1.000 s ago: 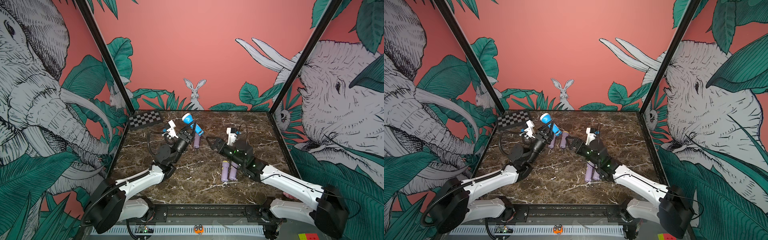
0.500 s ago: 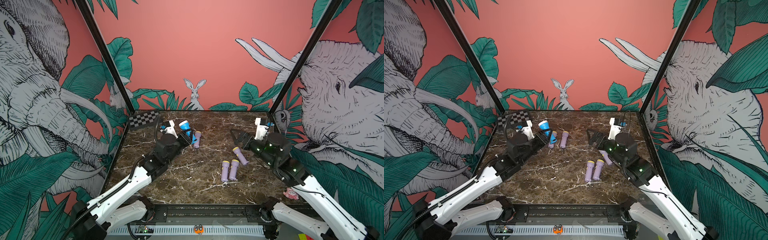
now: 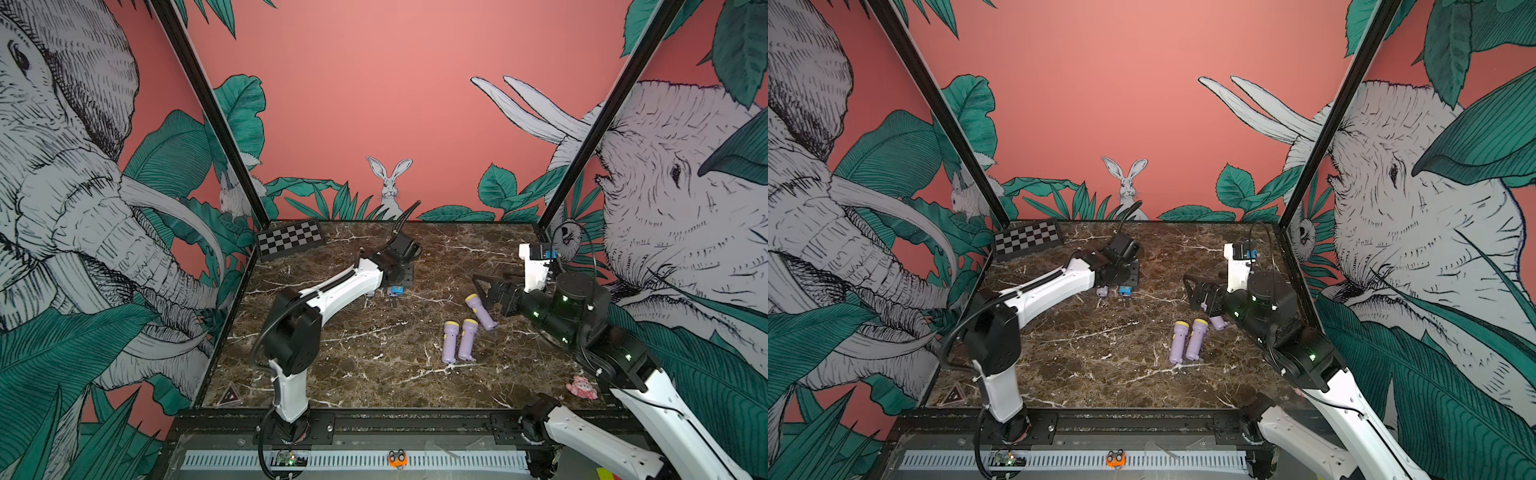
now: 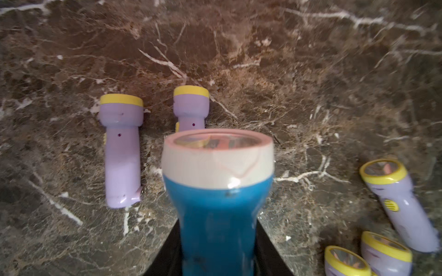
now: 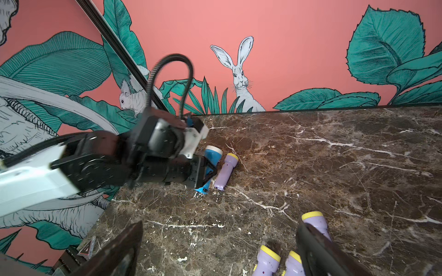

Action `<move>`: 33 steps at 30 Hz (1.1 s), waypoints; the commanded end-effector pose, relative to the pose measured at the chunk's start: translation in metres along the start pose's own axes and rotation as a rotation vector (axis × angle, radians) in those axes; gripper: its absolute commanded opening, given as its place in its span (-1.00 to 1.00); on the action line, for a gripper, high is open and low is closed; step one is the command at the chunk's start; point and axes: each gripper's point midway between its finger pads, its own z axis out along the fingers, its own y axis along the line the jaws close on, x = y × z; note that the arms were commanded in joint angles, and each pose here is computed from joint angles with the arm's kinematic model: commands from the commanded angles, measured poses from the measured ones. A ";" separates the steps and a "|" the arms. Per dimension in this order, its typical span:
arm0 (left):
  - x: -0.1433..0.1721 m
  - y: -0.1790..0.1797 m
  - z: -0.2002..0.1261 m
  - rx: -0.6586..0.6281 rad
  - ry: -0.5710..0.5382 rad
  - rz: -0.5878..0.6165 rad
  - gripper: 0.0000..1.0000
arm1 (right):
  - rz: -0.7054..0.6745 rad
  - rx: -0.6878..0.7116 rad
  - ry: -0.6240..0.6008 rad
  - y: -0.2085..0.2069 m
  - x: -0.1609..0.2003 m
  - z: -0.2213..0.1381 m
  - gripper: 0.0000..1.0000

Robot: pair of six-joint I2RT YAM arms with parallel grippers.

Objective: Close the plug at the bottom of the flashlight
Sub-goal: Place the flashlight at the center of the board.

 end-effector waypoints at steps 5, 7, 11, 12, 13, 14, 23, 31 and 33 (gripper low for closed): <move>0.009 -0.023 0.031 -0.050 0.154 0.169 -1.00 | -0.034 -0.018 -0.006 0.000 0.002 -0.014 0.98; 0.011 -0.029 0.039 -0.076 0.167 0.207 -1.00 | -0.037 -0.013 -0.008 -0.001 0.003 -0.017 0.98; 0.019 -0.039 0.061 -0.069 0.204 0.207 -1.00 | -0.039 -0.020 -0.010 -0.001 0.003 -0.019 0.98; 0.020 -0.042 0.065 -0.061 0.212 0.199 -1.00 | -0.040 -0.022 -0.012 0.000 0.003 -0.020 0.98; 0.022 -0.045 0.069 -0.050 0.218 0.191 -1.00 | -0.041 -0.024 -0.012 0.000 0.003 -0.020 0.98; 0.023 -0.047 0.073 -0.048 0.222 0.184 -1.00 | -0.041 -0.026 -0.013 0.000 0.003 -0.021 0.98; 0.029 -0.051 0.096 -0.046 0.257 0.125 -1.00 | -0.042 -0.028 -0.013 0.000 0.003 -0.022 0.98; 0.031 -0.054 0.100 -0.015 0.282 0.099 -0.28 | -0.042 -0.037 -0.010 0.002 0.003 -0.022 0.98; 0.029 -0.053 0.097 -0.022 0.278 0.097 -0.06 | -0.044 -0.037 -0.009 0.003 0.002 -0.022 0.98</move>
